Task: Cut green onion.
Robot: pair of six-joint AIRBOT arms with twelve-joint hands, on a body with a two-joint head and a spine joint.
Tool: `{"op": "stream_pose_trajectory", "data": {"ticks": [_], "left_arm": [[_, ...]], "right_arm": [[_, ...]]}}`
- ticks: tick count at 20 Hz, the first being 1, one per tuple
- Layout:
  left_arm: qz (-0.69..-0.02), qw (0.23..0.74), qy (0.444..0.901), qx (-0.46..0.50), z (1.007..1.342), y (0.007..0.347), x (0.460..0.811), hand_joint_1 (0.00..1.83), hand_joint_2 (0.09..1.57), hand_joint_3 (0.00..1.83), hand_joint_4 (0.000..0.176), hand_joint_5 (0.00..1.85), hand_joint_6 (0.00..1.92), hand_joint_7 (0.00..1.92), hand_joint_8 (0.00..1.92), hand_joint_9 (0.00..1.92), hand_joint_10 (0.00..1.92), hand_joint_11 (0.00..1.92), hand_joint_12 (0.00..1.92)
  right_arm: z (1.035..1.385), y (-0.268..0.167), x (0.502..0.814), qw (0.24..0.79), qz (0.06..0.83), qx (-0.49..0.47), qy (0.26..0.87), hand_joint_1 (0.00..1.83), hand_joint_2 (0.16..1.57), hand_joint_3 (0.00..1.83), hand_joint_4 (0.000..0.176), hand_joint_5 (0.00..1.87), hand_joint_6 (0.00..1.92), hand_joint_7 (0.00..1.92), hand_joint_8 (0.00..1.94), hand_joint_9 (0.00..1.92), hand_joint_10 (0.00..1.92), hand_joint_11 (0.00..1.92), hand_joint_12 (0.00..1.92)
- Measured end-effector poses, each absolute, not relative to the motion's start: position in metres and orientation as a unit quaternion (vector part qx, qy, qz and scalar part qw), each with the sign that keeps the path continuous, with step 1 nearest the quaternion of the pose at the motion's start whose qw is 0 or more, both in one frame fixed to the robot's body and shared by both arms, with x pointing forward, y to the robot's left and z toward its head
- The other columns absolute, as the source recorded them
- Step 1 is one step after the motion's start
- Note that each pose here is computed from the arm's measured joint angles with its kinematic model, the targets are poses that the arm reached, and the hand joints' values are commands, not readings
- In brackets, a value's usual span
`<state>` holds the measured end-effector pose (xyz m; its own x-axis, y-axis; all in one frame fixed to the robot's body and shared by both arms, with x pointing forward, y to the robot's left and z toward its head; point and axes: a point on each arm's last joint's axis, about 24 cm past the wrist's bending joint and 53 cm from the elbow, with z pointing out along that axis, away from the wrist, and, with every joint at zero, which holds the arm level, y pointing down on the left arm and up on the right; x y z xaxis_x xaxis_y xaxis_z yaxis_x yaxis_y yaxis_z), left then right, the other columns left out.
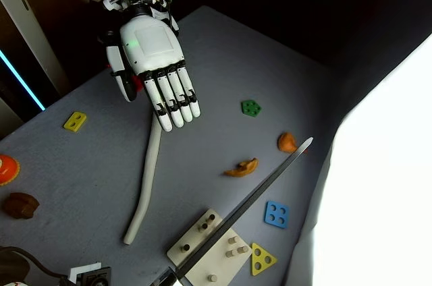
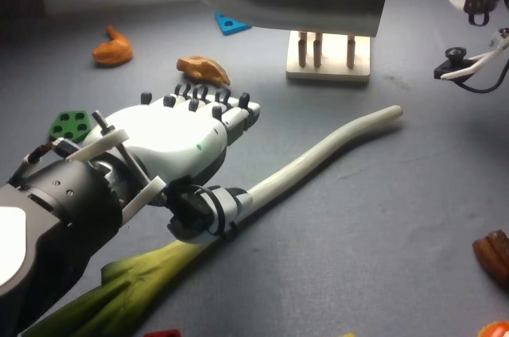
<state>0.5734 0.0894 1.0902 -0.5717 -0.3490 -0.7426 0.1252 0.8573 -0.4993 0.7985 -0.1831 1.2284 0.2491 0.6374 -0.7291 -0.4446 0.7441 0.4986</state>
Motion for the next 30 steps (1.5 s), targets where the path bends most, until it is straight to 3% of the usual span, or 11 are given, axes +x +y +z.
{"op": "stream_pose_trajectory", "data": {"ticks": [10,14,17,18,19,24,29,30], "left_arm": [[-0.257,0.460,0.848,-0.050,1.091,0.089,0.575,0.38,1.44,0.00,0.005,0.00,0.00,0.02,0.00,0.04,0.00,0.00,0.22],[-0.255,0.461,0.849,-0.047,1.092,0.089,0.575,0.32,1.46,0.01,0.014,0.00,0.00,0.01,0.00,0.01,0.00,0.00,0.07],[-0.255,0.461,0.849,-0.046,1.091,0.089,0.575,0.32,1.46,0.01,0.015,0.00,0.00,0.01,0.00,0.01,0.00,0.00,0.06],[-0.255,0.460,0.849,-0.046,1.091,0.089,0.575,0.38,1.45,0.00,0.006,0.00,0.00,0.03,0.00,0.05,0.00,0.00,0.19],[-0.255,0.461,0.849,-0.046,1.091,0.089,0.575,0.39,1.45,0.00,0.000,0.00,0.00,0.02,0.00,0.03,0.00,0.00,0.16],[-0.257,0.460,0.849,-0.048,1.092,0.089,0.575,0.31,1.46,0.01,0.004,0.00,0.00,0.00,0.00,0.02,0.00,0.00,0.12],[-0.253,0.463,0.848,-0.049,1.093,0.092,0.578,0.35,1.46,0.00,0.017,0.00,0.00,0.00,0.00,0.01,0.00,0.00,0.03],[-0.253,0.464,0.847,-0.049,1.093,0.093,0.578,0.38,1.45,0.00,0.011,0.00,0.00,0.00,0.00,0.02,0.00,0.00,0.03]], "right_arm": [[1.227,-0.183,0.795,0.788,0.341,0.077,0.507,1.57,1.13,0.00,0.176,1.24,1.92,1.40,1.94,1.48,1.92,1.56,1.92],[1.227,-0.184,0.795,0.788,0.341,0.079,0.507,1.57,1.11,0.00,0.176,1.21,1.92,1.42,1.94,1.48,1.92,1.57,1.92],[1.227,-0.184,0.795,0.787,0.341,0.079,0.508,1.57,1.11,0.00,0.176,1.21,1.92,1.42,1.94,1.48,1.92,1.57,1.92],[1.226,-0.184,0.795,0.787,0.341,0.079,0.509,1.57,1.12,0.00,0.176,1.21,1.92,1.41,1.94,1.48,1.92,1.56,1.92],[1.225,-0.184,0.796,0.786,0.340,0.079,0.511,1.56,1.12,0.00,0.176,1.24,1.92,1.40,1.94,1.49,1.92,1.58,1.92],[1.213,-0.183,0.797,0.778,0.338,0.084,0.524,1.57,1.13,0.00,0.176,1.24,1.92,1.41,1.94,1.50,1.92,1.59,1.92],[1.205,-0.174,0.798,0.772,0.343,0.087,0.529,1.58,1.11,0.00,0.176,1.21,1.92,1.43,1.94,1.50,1.92,1.57,1.92],[1.200,-0.173,0.800,0.772,0.339,0.086,0.530,1.57,1.11,0.00,0.176,1.22,1.92,1.43,1.94,1.50,1.92,1.57,1.92]]}}
